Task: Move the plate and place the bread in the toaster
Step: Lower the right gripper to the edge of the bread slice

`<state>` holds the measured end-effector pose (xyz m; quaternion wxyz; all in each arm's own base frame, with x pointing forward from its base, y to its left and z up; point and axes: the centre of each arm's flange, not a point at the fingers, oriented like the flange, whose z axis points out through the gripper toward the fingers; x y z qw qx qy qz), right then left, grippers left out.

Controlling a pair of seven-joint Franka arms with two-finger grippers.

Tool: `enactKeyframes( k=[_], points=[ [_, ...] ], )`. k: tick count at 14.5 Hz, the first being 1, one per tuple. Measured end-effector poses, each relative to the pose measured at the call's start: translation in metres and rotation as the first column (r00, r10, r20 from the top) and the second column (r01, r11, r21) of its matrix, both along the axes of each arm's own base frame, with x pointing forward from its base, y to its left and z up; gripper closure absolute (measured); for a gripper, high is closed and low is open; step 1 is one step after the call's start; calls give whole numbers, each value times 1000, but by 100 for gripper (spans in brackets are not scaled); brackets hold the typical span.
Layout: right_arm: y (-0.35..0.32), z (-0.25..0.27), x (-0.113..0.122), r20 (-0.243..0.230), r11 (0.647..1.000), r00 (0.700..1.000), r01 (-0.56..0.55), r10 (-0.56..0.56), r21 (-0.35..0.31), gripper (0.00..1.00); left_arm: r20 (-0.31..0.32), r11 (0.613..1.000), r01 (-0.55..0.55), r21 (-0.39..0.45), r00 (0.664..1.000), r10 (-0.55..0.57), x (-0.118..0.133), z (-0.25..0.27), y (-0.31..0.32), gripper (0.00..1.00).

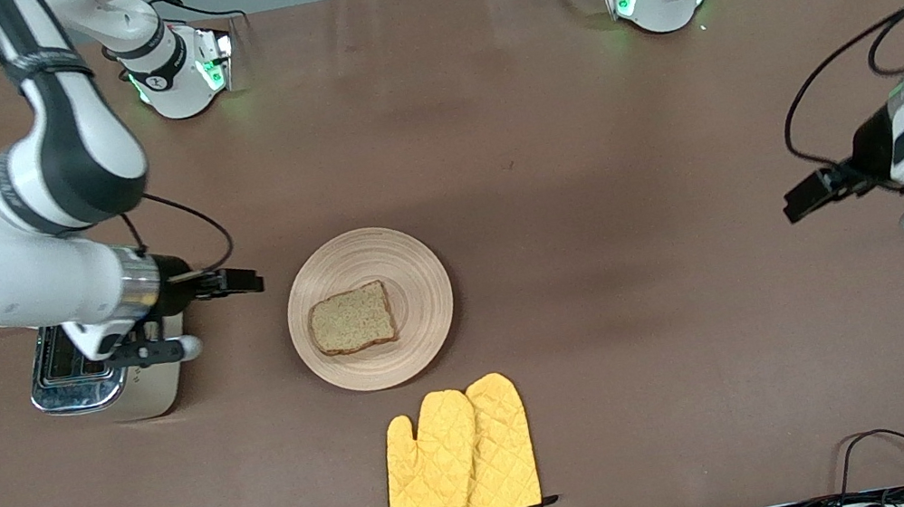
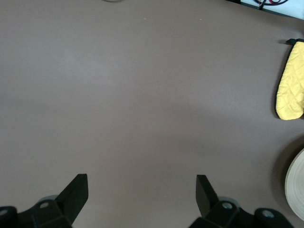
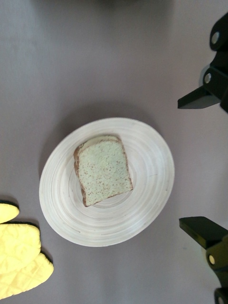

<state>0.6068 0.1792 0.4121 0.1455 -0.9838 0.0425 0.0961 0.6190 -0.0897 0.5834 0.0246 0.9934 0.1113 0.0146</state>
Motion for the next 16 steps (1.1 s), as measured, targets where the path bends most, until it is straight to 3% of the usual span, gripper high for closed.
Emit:
enactKeyframes(
  k=[5, 8, 12, 16],
  points=[
    [40, -55, -10, 59, 999, 998, -27, 28, -21, 0, 4, 998, -47, 48, 999, 47, -42, 60, 19, 0],
    [63, -95, -10, 147, 996, 986, -81, 85, -36, 0, 21, 997, -1, 78, 1000, -1, -71, 93, 32, 0],
    [59, -130, -5, 206, 964, 941, -261, 267, -58, 1, -4, 994, 51, 99, 999, -51, -103, 108, 58, 0],
    [48, -132, -2, 237, 920, 890, -386, 391, -66, 5, -28, 993, 70, 98, 997, -67, -109, 99, 53, 0]
  ],
)
